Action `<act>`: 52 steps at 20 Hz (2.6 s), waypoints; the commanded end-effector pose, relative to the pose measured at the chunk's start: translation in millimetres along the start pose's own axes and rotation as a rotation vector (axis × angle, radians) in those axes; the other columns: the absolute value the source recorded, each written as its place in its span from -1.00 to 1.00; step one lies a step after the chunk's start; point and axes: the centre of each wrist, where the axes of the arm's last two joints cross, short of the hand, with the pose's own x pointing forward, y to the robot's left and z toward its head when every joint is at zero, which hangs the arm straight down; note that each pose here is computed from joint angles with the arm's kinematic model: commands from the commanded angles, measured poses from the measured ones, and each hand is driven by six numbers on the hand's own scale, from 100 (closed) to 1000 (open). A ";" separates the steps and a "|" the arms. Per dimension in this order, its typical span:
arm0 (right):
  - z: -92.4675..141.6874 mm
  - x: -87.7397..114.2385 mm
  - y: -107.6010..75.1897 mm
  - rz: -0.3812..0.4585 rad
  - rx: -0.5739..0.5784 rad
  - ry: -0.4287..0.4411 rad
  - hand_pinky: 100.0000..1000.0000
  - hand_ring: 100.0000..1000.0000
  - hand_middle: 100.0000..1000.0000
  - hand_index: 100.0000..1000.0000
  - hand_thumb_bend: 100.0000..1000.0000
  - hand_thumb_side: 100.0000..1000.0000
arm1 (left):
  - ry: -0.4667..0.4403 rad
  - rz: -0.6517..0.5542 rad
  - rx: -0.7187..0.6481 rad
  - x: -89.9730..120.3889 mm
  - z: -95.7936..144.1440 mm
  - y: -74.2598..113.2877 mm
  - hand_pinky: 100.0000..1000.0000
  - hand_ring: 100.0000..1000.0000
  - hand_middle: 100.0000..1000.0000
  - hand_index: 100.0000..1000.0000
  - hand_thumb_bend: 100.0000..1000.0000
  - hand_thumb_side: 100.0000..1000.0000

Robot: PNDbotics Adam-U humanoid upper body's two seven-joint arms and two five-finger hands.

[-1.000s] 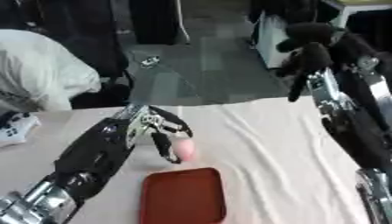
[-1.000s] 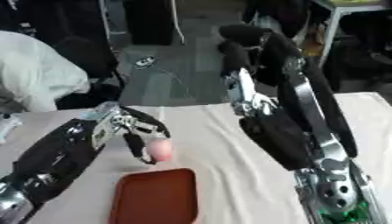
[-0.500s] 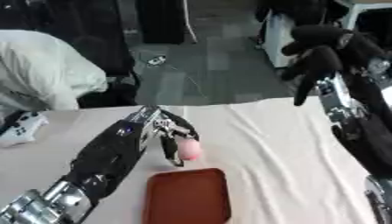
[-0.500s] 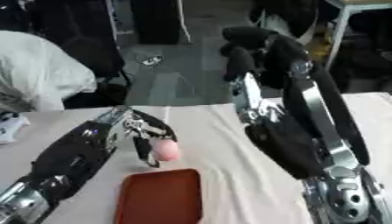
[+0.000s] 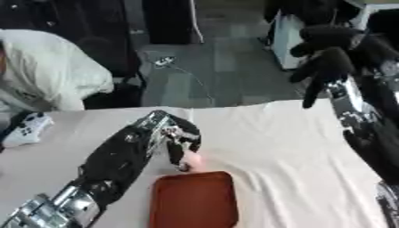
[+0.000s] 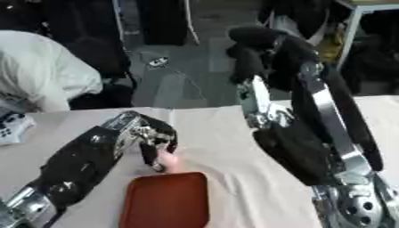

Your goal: Pick up objects on the table and place them in the box.

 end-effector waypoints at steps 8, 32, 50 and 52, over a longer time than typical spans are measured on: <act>-2.1 4.6 -3.4 0.005 -0.004 -0.018 -0.43 0.03 0.24 0.57 -1.00 0.41 | 0.000 -0.081 0.200 -11.8 19.2 11.8 -1.00 -1.00 -0.76 -0.28 -1.00 0.01; 5.1 -2.2 -8.9 0.029 0.007 0.023 -0.43 0.04 0.24 0.57 -1.00 0.42 | -0.285 0.036 -0.004 43.9 73.7 61.5 -1.00 -1.00 -0.81 -0.23 -1.00 -0.02; 4.8 -1.8 -8.8 0.029 0.018 0.022 -0.42 0.04 0.24 0.58 -1.00 0.42 | -0.264 -0.179 -0.194 80.2 69.8 31.9 -0.11 -0.05 0.09 0.27 -1.00 0.27; 4.8 -1.8 -8.8 0.029 0.018 0.021 -0.42 0.04 0.24 0.58 -1.00 0.42 | -0.198 -0.234 -0.195 78.5 71.9 34.6 0.18 0.30 0.40 0.48 -1.00 0.31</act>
